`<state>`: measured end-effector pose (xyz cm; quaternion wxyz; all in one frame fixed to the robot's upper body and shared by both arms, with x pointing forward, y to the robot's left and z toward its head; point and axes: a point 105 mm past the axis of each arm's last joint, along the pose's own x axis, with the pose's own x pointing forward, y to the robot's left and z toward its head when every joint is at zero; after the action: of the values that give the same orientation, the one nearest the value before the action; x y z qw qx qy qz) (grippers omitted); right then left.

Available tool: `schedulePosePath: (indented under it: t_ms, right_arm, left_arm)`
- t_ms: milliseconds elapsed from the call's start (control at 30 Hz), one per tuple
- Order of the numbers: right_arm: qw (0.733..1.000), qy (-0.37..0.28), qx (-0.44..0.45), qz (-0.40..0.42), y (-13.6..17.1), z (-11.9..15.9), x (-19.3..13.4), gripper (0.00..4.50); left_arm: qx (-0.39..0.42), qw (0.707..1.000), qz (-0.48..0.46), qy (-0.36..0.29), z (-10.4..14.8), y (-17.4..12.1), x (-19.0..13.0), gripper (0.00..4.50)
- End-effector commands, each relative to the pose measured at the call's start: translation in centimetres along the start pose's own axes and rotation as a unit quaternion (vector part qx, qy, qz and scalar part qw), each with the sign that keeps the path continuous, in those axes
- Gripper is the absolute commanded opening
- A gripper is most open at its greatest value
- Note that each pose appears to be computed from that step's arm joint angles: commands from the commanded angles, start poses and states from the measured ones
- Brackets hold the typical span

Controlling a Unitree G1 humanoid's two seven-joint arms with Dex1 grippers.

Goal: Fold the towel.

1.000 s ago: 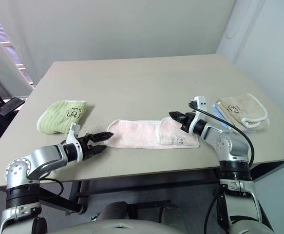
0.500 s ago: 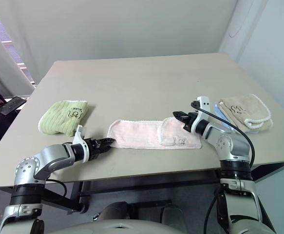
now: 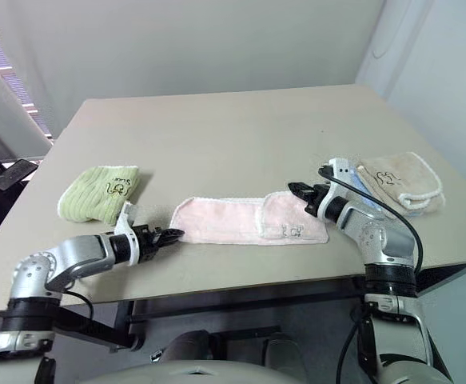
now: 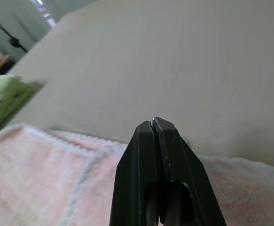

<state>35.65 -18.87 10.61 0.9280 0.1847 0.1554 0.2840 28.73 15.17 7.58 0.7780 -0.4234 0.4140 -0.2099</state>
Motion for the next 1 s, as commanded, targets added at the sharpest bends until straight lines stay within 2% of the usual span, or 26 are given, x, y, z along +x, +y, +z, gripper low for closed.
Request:
schedulePosePath:
  t_ms: [33, 233, 333, 400, 533, 700, 867, 1000]
  right_arm:
    - [0.996, -0.041, -0.032, 0.078, 3.1, 3.0, -1.6, 0.00]
    - [0.992, -0.044, -0.038, 0.113, 4.2, 3.6, -3.8, 0.00]
    - [0.994, -0.021, -0.049, 0.090, 3.4, 2.6, -5.2, 0.00]
    - [0.996, -0.009, -0.056, 0.067, 2.6, 2.1, -6.0, 0.00]
    - [0.997, 0.002, -0.063, 0.040, 1.8, 1.3, -7.5, 0.00]
    - [0.998, -0.018, -0.061, -0.010, 0.6, 1.5, -9.7, 0.00]
    - [0.995, -0.022, -0.058, -0.077, -0.9, 0.8, -11.8, 0.00]
    - [0.992, -0.036, -0.057, -0.105, -1.1, 0.8, -12.9, 0.00]
  left_arm:
    - [0.074, 0.996, -0.051, -0.006, 1.9, -2.9, -1.0, 0.04]
    - [0.163, 0.980, -0.112, 0.015, 3.5, -6.6, -1.1, 0.04]
    - [0.211, 0.963, -0.164, 0.041, 3.3, -9.8, 0.1, 0.04]
    - [0.215, 0.953, -0.207, 0.058, 3.0, -12.0, 1.1, 0.04]
    - [0.256, 0.928, -0.242, 0.122, 0.7, -14.3, 3.3, 0.04]
    - [0.300, 0.888, -0.295, 0.185, -2.7, -16.9, 6.4, 0.04]
    - [0.339, 0.853, -0.320, 0.236, -5.9, -17.6, 9.6, 0.04]
    - [0.353, 0.841, -0.320, 0.258, -7.3, -17.4, 12.0, 0.04]
